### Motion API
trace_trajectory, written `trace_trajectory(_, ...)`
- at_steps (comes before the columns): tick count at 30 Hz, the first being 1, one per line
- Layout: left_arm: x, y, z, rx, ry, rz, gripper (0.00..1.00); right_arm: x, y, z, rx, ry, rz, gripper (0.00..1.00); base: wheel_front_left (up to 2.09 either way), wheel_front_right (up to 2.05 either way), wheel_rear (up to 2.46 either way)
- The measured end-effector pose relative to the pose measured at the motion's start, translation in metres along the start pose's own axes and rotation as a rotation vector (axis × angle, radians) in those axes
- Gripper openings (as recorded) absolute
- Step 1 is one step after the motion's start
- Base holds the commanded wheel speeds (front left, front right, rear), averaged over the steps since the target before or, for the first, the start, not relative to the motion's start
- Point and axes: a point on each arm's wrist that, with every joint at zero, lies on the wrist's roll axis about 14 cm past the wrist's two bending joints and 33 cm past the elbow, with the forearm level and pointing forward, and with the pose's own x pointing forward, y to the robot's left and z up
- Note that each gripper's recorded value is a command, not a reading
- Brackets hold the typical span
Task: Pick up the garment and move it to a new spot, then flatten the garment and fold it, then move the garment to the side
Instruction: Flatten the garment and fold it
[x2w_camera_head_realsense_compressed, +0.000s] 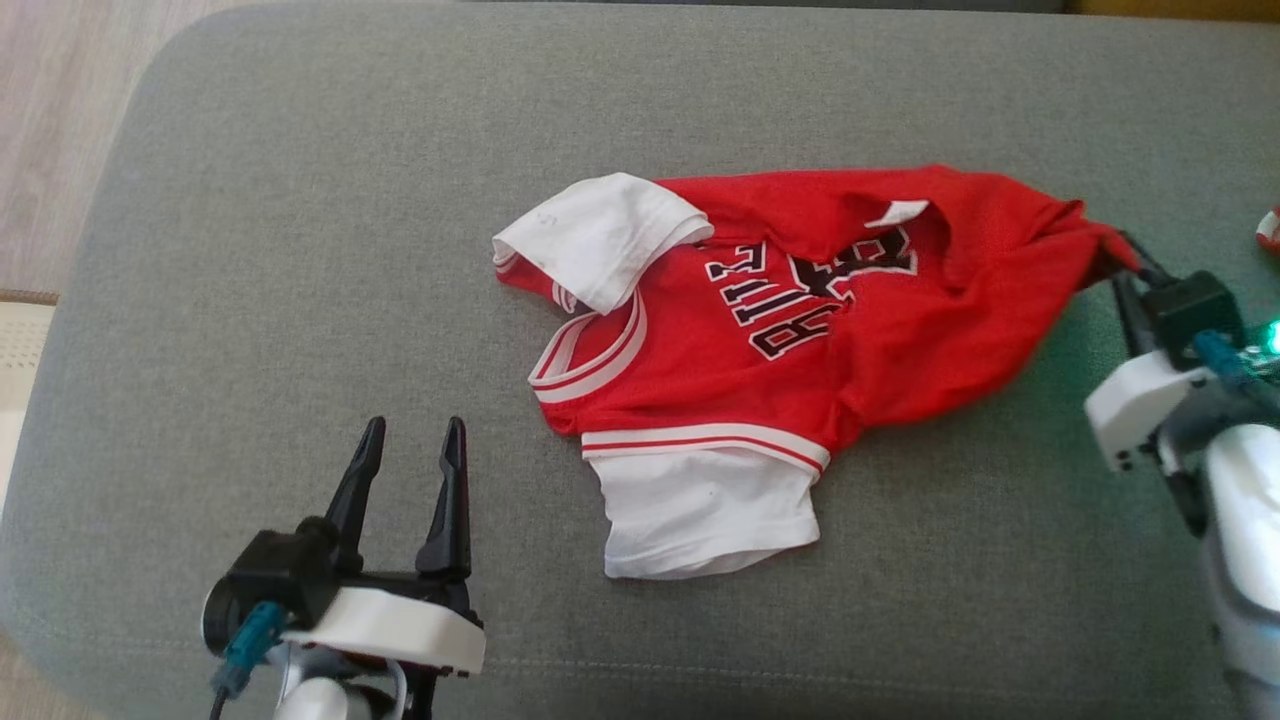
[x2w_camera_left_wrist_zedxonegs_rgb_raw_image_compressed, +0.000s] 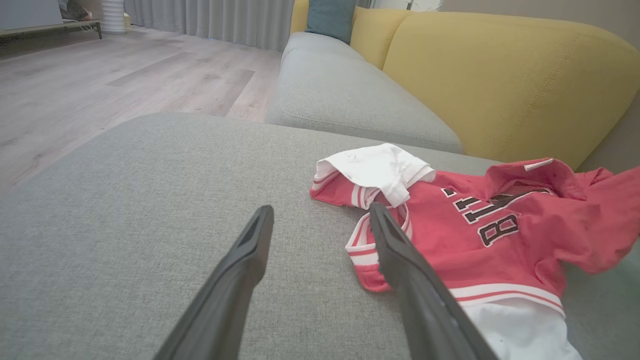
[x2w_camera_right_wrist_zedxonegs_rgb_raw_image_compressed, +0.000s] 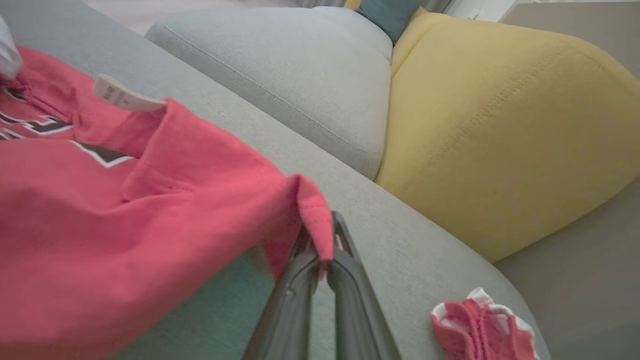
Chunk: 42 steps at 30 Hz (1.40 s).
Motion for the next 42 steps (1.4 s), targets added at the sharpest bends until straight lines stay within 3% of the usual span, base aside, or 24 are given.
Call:
trace_trajectory(9,-0.002,-0.005,0.004,-0.001,-0.014,-0.020,1.00,-0.017,-0.046,-0.021,-0.027,0.077,-0.116,0.03,0.00,0.00,0.00)
trace_trajectory(11,-0.002,-0.007,0.005,-0.001,-0.015,-0.027,1.00,-0.022,-0.055,-0.026,-0.025,0.099,-0.140,0.49,0.00,0.00,0.00)
trace_trajectory(12,-0.003,-0.008,0.004,-0.002,-0.013,-0.030,1.00,-0.025,-0.057,-0.029,-0.025,0.108,-0.147,0.99,0.00,0.00,0.00)
trace_trajectory(21,-0.003,-0.027,-0.004,-0.003,0.012,-0.095,1.00,-0.044,-0.076,-0.036,-0.005,0.110,-0.214,1.00,0.00,0.00,0.00)
trace_trajectory(29,-0.001,-0.049,-0.019,-0.009,0.057,-0.173,1.00,-0.059,-0.095,0.016,0.074,-0.132,-0.325,1.00,0.00,0.00,0.00)
trace_trajectory(42,0.002,-0.067,-0.066,0.022,0.242,-0.268,1.00,-0.072,-0.049,0.049,0.253,-0.293,-0.291,1.00,0.00,0.00,0.00)
